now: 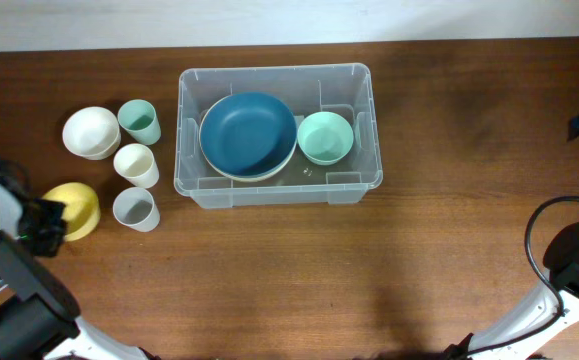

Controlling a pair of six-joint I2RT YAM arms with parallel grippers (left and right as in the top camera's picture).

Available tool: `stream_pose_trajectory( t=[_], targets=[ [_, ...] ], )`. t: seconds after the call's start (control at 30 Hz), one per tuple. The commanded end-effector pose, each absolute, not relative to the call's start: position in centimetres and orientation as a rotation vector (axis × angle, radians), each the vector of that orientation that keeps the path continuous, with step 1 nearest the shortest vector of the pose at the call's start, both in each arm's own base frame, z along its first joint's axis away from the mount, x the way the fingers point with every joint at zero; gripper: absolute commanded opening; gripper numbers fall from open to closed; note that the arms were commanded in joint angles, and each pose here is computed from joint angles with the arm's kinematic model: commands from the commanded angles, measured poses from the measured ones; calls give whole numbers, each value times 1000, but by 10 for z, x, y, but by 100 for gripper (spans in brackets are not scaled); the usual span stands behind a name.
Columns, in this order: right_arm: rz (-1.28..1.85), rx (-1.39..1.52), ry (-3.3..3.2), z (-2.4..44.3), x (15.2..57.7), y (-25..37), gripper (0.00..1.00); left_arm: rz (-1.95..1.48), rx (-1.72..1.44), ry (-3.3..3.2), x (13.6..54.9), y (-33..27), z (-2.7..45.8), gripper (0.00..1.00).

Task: Pack container
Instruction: 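Grasp the yellow bowl's rim with the left gripper and lift, then carry the yellow bowl with the left gripper over the bin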

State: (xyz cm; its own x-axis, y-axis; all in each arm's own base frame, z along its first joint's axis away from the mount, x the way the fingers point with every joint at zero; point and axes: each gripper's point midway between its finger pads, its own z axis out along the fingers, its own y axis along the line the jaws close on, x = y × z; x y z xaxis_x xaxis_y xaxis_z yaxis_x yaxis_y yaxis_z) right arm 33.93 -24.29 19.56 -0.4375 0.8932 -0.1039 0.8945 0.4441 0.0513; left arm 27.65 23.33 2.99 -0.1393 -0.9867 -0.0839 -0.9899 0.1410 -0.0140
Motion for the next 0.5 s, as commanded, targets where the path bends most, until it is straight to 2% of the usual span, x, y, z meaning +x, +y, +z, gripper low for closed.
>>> stream_pose_trajectory(
  t=[0.0,0.1,0.23,0.33,0.47],
  targets=[
    [-43,1587,2561,202,335,-245,99,170,-2038,2204,266,268,64,1],
    [-43,1587,2561,202,335,-245,99,163,-2031,2124,265,282,91,1],
    [-43,1587,2561,202,335,-245,99,85,-1882,2065,289,286,141,1],
    [-43,1587,2561,202,335,-245,99,-10,-1648,2099,322,267,186,1],
    [-43,1587,2561,202,335,-245,99,-139,-1299,2162,375,207,238,1]
  ],
)
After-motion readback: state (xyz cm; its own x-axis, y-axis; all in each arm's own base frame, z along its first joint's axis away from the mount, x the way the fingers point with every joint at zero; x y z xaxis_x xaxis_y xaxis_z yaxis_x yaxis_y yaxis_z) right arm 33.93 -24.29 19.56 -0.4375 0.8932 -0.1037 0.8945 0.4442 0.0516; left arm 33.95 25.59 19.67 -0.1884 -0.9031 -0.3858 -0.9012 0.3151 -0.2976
